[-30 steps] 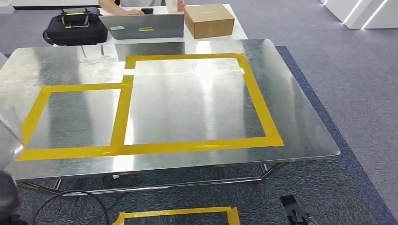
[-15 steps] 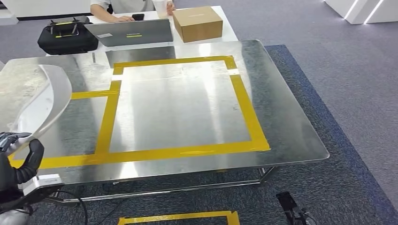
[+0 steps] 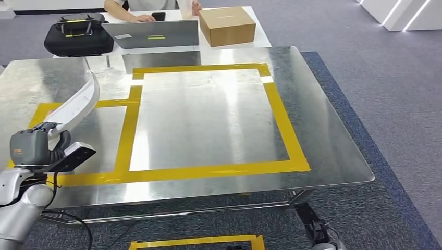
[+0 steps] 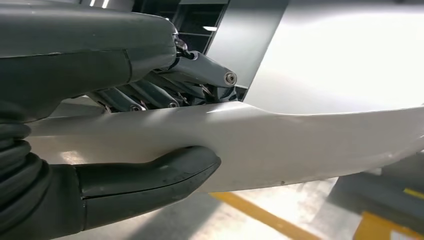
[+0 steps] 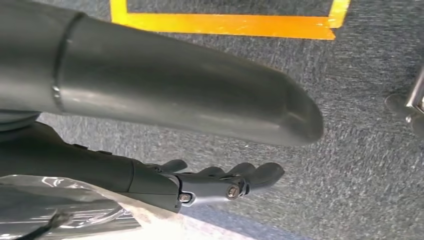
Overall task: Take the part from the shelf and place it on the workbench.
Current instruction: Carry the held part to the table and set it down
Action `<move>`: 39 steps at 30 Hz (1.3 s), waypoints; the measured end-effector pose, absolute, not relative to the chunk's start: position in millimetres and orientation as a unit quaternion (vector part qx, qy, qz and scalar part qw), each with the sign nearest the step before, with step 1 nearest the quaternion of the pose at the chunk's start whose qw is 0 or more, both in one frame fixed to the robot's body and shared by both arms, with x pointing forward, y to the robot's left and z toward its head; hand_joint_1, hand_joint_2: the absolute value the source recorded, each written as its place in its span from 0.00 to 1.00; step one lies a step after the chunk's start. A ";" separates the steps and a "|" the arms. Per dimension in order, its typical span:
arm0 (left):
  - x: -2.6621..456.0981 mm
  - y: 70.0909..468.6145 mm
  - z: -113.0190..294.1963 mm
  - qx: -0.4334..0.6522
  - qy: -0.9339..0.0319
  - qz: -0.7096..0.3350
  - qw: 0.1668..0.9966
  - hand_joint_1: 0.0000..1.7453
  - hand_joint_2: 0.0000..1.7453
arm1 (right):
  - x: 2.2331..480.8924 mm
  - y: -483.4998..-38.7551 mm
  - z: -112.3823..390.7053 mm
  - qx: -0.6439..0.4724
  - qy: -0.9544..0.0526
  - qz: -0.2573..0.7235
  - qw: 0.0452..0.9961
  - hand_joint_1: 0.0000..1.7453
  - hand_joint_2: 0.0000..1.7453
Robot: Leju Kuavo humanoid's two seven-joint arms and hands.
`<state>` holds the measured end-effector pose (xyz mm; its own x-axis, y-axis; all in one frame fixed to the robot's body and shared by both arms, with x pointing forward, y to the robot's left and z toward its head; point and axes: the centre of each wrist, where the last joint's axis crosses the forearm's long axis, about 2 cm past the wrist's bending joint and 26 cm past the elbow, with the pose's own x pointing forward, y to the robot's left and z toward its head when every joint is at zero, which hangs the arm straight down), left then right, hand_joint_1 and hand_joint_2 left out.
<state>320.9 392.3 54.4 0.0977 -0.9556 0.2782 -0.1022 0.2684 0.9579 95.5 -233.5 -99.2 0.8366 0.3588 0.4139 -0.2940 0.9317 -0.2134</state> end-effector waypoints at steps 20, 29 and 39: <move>332.0 382.9 45.4 0.465 -0.576 -0.378 0.557 0.00 0.00 | 92.0 -230.1 -99.6 -0.060 -0.208 0.164 0.962 0.00 0.00; 310.5 324.8 54.2 0.366 -0.730 -0.229 0.530 0.00 0.00 | 78.8 -232.2 -102.4 -0.068 -0.201 0.145 0.967 0.00 0.00; 222.6 270.5 94.2 0.261 -0.852 -0.073 0.447 0.00 0.00 | 53.0 -237.3 -106.8 -0.084 -0.189 0.119 0.971 0.00 0.00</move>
